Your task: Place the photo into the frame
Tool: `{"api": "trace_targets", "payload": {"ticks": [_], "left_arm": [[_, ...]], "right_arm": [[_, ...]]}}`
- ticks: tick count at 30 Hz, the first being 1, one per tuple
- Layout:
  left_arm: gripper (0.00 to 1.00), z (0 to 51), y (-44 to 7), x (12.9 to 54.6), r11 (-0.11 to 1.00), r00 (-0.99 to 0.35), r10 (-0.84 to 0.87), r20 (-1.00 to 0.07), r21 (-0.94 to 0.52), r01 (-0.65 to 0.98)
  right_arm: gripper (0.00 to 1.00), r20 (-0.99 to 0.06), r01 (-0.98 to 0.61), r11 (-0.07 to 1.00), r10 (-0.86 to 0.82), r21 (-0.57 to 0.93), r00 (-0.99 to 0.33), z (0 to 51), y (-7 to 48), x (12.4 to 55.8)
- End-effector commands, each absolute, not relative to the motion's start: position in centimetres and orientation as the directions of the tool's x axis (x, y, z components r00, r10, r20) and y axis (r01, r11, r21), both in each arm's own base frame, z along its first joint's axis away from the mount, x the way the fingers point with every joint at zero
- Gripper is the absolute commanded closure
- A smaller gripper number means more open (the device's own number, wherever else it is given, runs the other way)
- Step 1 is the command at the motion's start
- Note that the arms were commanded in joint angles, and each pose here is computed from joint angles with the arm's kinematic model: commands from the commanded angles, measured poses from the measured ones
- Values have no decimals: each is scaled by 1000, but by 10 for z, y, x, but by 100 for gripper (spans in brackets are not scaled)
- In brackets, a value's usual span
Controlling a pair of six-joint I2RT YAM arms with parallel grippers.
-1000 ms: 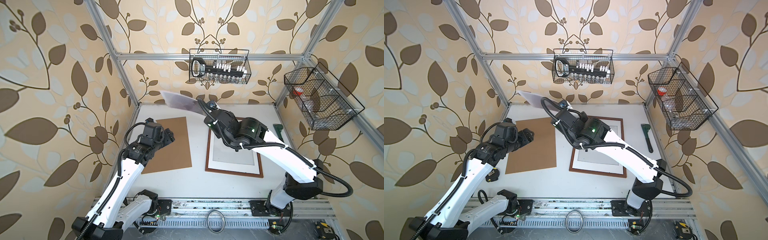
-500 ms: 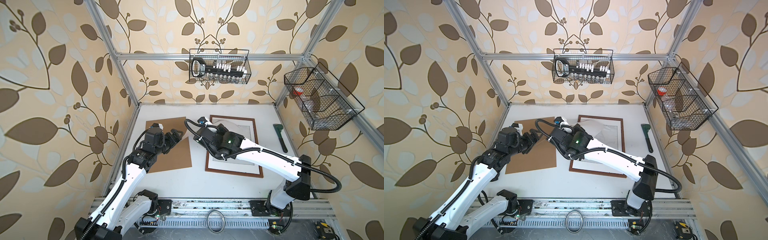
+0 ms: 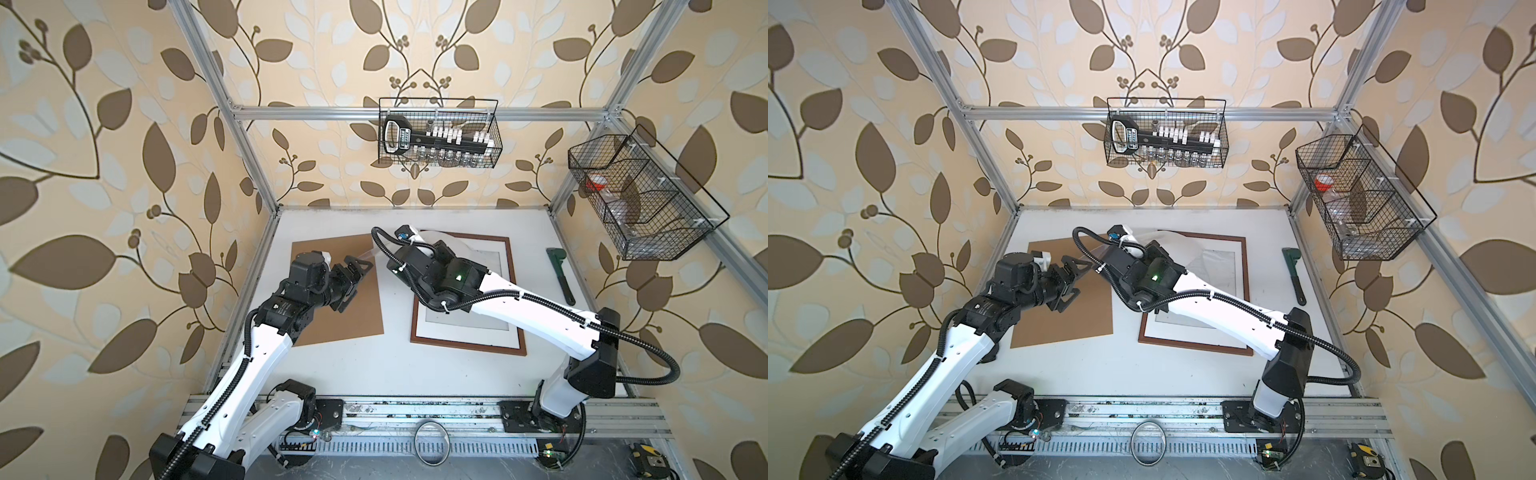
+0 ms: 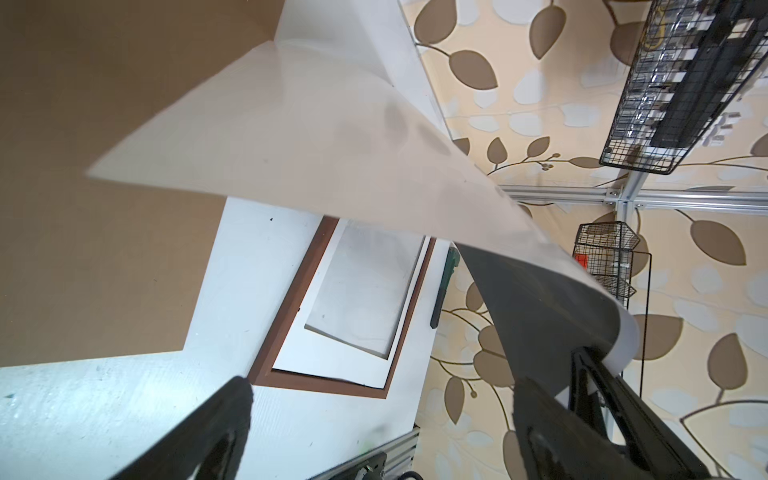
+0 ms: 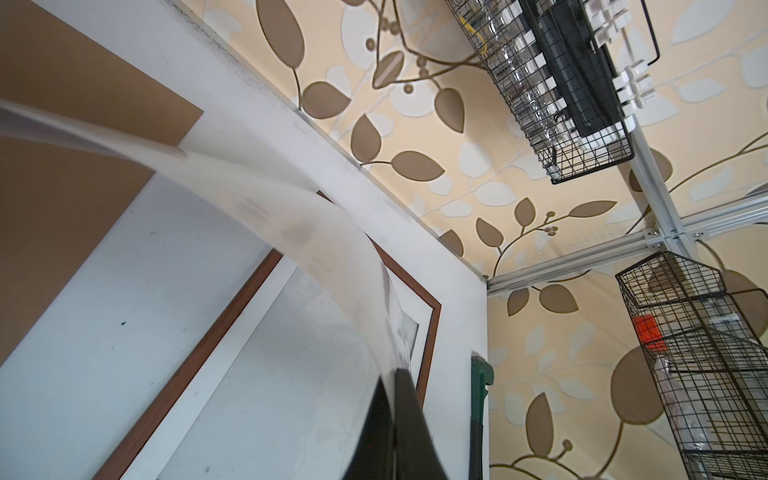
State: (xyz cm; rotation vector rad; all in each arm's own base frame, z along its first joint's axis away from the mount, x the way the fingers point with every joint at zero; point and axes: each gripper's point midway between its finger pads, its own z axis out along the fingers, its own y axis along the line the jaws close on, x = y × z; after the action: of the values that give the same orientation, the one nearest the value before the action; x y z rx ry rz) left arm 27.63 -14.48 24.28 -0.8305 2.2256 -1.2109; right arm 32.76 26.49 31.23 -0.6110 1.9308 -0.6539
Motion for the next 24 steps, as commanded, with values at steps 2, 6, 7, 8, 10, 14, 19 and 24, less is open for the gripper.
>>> {"api": "trace_targets", "payload": {"ticks": [2,6,7,8,10,14,19,24], "left_arm": [[1,267,-155,291,321,-695,-715,-67,-916,-242],[1,287,-158,307,248,-668,-742,-57,-949,-195],[1,290,-158,309,241,-664,-745,-56,-952,-190],[1,292,-159,312,239,-661,-748,-60,-954,-184],[3,285,-159,317,239,-654,-755,-51,-950,-202],[11,268,-158,324,235,-636,-771,-35,-944,-233],[30,274,-155,330,308,-634,-765,-112,-928,-208],[48,277,-154,333,349,-640,-752,-158,-919,-184]], "right_arm": [[100,-647,-168,733,-666,-659,-370,318,284,322],[100,-626,-204,713,-692,-671,-359,307,300,310],[100,-623,-216,710,-697,-671,-356,304,304,307],[100,-619,-224,706,-701,-672,-355,301,307,303],[100,-618,-242,705,-704,-667,-350,297,313,297],[100,-601,-283,690,-722,-666,-344,290,323,283],[100,-557,-354,660,-751,-663,-356,284,328,263],[100,-531,-443,640,-768,-628,-357,274,341,240]]}}
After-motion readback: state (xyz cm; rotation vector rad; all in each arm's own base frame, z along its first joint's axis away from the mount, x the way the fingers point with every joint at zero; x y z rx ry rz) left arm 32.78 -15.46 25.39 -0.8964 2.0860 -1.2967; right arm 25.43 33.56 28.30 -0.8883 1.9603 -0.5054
